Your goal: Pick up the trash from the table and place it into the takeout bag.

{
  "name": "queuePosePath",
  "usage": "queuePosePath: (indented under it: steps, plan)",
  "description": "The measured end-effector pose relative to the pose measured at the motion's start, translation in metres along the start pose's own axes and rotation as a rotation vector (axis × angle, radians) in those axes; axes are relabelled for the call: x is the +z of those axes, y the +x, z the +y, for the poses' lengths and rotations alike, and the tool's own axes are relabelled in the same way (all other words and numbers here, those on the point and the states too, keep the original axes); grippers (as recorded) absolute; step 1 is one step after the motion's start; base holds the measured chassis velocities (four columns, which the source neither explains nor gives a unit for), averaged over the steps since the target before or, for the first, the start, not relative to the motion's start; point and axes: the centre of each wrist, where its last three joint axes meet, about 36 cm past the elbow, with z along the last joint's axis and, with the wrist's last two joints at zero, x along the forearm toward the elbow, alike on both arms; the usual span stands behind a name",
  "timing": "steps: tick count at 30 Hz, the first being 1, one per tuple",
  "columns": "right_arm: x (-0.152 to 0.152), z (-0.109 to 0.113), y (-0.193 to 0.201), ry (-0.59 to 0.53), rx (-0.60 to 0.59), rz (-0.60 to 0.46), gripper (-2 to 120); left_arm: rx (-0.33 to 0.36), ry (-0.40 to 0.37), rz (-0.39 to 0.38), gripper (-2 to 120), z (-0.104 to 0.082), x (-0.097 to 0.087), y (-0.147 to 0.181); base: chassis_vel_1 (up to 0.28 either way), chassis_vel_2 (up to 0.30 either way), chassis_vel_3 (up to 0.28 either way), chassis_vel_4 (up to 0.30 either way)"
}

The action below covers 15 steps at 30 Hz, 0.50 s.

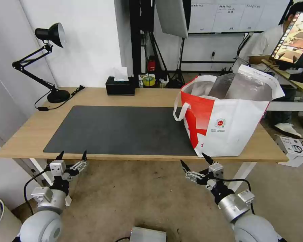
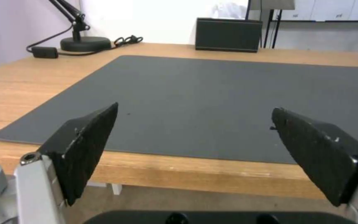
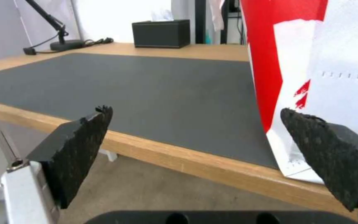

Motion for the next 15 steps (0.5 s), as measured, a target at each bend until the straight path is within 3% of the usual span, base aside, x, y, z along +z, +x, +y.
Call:
queuePosePath:
  steps: [15]
  plan:
    - [0.0000, 0.0000, 0.0000, 0.000, 0.000, 0.000, 100, 0.001, 0.000, 0.000, 100, -0.0004, -0.0004, -0.0008, 0.000, 0.000, 0.000, 0.000]
